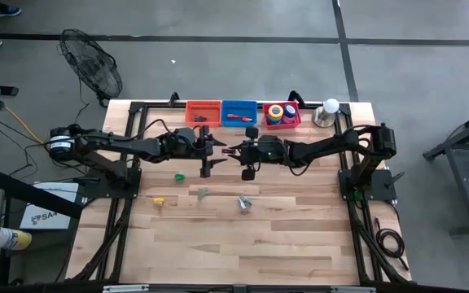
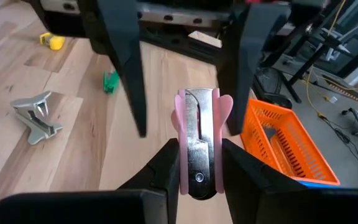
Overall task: Pick and place Stapler, Stapler remover, tape
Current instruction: Put the pink staple remover into the orange bin
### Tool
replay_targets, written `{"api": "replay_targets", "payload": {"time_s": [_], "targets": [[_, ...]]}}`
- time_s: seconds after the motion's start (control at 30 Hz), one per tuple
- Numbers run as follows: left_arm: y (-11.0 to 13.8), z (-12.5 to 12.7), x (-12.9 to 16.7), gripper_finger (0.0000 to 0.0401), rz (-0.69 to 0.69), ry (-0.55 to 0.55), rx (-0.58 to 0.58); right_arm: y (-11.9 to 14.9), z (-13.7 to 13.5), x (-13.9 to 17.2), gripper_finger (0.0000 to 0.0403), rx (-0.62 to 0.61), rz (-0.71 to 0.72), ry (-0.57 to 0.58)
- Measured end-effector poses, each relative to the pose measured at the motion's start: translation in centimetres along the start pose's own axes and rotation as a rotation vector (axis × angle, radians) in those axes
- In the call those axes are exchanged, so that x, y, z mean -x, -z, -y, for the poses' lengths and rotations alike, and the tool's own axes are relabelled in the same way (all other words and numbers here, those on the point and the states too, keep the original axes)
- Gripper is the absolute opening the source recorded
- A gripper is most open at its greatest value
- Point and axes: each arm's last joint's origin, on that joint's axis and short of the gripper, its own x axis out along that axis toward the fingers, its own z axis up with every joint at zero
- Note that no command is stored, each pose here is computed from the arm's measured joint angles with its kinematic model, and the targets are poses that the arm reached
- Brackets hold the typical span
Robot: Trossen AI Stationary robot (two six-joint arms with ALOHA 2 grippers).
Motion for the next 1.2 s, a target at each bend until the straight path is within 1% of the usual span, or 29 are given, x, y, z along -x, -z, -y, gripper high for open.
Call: {"api": "replay_targets", "payload": {"time_s": [0.23,0.5,0.57,0.7,0.97,1.03,1.2], "targets": [[-0.44,-0.13,0.02,0.0248,0.045,-0.014,-0.003,0.1,-0.05,0.0,0.0082,-0.004,-0.009,-0.008],[-0.27,-0.09,0.01,0.0247,0.028,-0.012,-0.005,0.11,-0.06,-0.01,0.0082,-0.006,-0.01,-0.01],[-0.28,-0.09,0.01,0.0241,0.029,-0.012,-0.005,0.11,-0.06,-0.01,0.0082,-0.009,-0.01,-0.01],[-0.27,-0.09,0.01,0.0207,0.027,-0.012,-0.005,0.12,-0.06,-0.01,0.0082,-0.009,-0.01,-0.01],[-0.06,-0.04,0.01,0.0103,0.006,-0.009,-0.036,0.14,-0.08,-0.01,0.0082,-0.01,-0.011,-0.013],[-0.06,-0.04,0.01,0.0082,0.005,-0.008,-0.051,0.15,-0.08,-0.01,0.0082,-0.009,-0.012,-0.013],[-0.07,-0.04,0.01,0.0081,0.006,-0.008,-0.06,0.14,-0.08,-0.01,0.01,-0.02,-0.011,-0.011]]}}
